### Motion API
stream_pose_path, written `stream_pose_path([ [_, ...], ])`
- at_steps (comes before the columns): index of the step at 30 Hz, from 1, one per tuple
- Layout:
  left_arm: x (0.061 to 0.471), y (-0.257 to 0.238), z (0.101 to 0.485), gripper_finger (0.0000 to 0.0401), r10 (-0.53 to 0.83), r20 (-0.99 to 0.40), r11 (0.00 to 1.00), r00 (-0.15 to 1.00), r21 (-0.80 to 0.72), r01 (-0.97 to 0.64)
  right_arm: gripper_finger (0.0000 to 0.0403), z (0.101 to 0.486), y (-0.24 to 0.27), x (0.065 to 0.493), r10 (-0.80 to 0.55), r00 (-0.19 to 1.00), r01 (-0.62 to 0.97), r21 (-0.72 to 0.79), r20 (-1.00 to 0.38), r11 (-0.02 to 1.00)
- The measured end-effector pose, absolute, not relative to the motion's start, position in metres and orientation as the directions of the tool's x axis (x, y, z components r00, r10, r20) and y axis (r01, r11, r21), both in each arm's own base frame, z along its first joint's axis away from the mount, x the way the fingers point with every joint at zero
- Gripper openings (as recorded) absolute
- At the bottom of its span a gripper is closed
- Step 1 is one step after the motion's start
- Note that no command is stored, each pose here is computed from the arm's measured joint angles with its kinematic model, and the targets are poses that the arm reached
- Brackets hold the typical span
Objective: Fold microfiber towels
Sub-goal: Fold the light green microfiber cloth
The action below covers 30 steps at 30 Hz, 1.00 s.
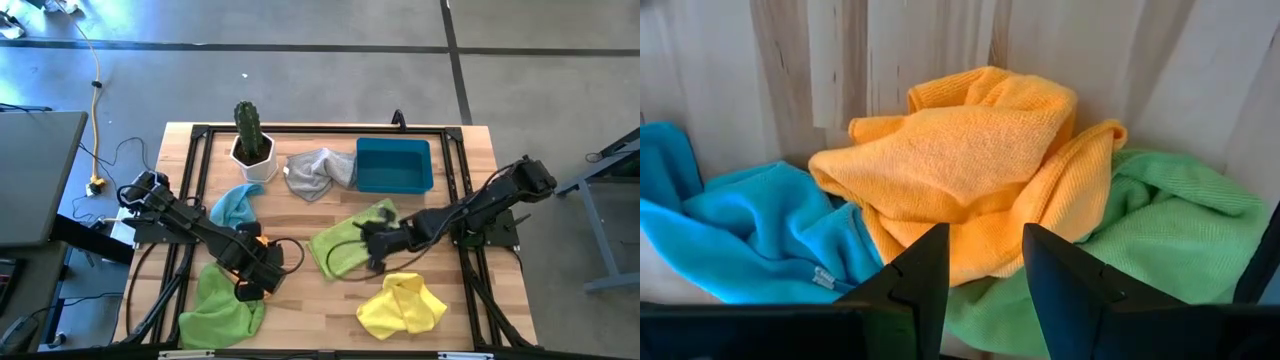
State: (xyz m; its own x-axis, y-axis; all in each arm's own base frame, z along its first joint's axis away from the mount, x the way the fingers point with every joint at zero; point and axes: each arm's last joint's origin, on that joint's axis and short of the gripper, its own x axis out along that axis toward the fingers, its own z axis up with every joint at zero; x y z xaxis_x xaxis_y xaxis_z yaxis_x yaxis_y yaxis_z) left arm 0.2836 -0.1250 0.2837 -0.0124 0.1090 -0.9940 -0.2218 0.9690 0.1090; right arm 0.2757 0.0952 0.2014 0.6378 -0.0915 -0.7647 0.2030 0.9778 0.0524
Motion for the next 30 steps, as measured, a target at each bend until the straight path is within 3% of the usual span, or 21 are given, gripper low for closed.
stream_pose_path([
  [3,0.284,-0.125,0.284,0.0119,0.109,-0.994,0.969,-0.012,0.109,-0.222,0.0128,0.211,0.103,0.287,-0.029,0.778,0.109,0.089,-0.627,0.990],
  [6,0.284,-0.125,0.284,0.0119,0.108,-0.994,0.969,-0.010,0.107,-0.222,0.0128,0.217,0.105,0.293,-0.007,0.841,0.071,0.098,-0.541,0.993],
  [15,0.284,-0.131,0.284,0.0119,0.090,-0.996,0.968,0.016,0.084,-0.237,0.0139,0.213,0.110,0.294,0.050,0.838,0.055,0.174,-0.543,0.983],
  [22,0.280,-0.142,0.283,0.0119,0.087,-0.996,0.965,0.024,0.078,-0.251,0.0170,0.182,0.130,0.309,0.117,0.816,-0.035,0.154,-0.566,0.987],
  [30,0.274,-0.152,0.283,0.0119,0.086,-0.996,0.987,0.027,0.081,-0.137,0.0177,0.156,0.143,0.329,0.129,0.791,-0.047,0.150,-0.598,0.988],
])
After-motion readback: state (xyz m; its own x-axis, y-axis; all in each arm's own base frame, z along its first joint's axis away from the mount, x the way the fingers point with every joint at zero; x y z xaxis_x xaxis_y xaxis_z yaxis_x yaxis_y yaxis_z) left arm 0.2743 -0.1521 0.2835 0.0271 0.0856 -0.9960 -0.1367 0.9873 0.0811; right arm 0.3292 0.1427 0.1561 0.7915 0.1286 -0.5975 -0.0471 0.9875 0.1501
